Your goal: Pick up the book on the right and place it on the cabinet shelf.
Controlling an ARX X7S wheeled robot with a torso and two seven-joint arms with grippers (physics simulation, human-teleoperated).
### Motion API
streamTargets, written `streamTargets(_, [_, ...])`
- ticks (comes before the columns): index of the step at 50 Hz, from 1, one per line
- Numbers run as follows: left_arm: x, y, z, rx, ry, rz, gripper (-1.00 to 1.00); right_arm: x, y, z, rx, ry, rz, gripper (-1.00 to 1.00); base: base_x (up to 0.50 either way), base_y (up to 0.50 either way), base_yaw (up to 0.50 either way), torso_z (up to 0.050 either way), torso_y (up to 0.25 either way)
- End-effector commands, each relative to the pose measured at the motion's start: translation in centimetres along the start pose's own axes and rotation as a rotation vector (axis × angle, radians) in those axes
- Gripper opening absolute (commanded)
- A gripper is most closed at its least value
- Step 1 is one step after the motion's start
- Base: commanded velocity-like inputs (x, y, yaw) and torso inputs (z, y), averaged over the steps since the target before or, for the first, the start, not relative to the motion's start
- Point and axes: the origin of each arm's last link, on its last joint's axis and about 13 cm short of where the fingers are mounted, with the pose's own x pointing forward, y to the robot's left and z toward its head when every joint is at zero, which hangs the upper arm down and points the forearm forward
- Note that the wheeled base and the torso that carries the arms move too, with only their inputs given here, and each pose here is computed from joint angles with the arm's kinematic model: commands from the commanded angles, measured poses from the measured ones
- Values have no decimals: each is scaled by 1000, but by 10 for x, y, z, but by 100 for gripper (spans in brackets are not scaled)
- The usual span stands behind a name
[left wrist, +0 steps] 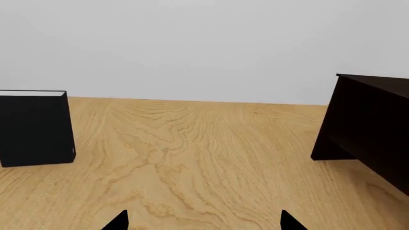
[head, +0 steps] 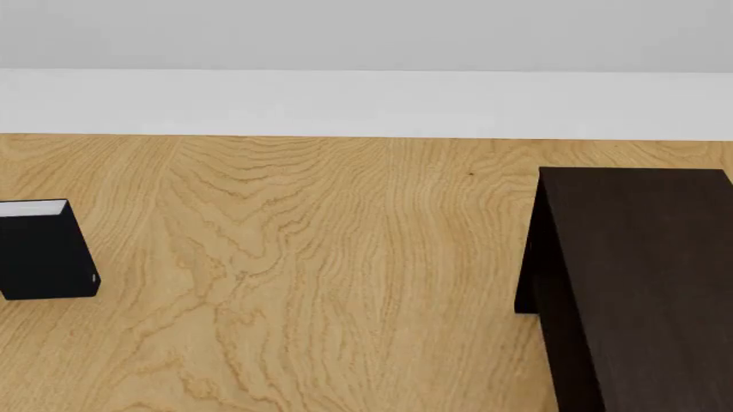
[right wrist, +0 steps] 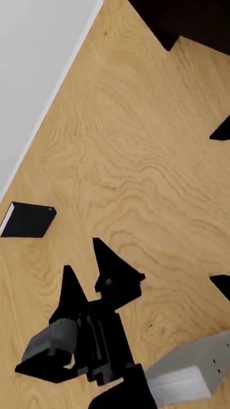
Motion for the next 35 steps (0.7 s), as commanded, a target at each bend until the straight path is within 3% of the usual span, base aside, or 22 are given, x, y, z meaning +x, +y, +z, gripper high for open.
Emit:
streamTargets(1, [0,0,1,-5,-10,-2,100,-8,9,-2,-38,33,83,100,0,0,0,0,0])
streamTargets(35, [-1,0,2,-8,-10,-4,100,6,18,-23,-23,201,131,100,0,0,0,0,0])
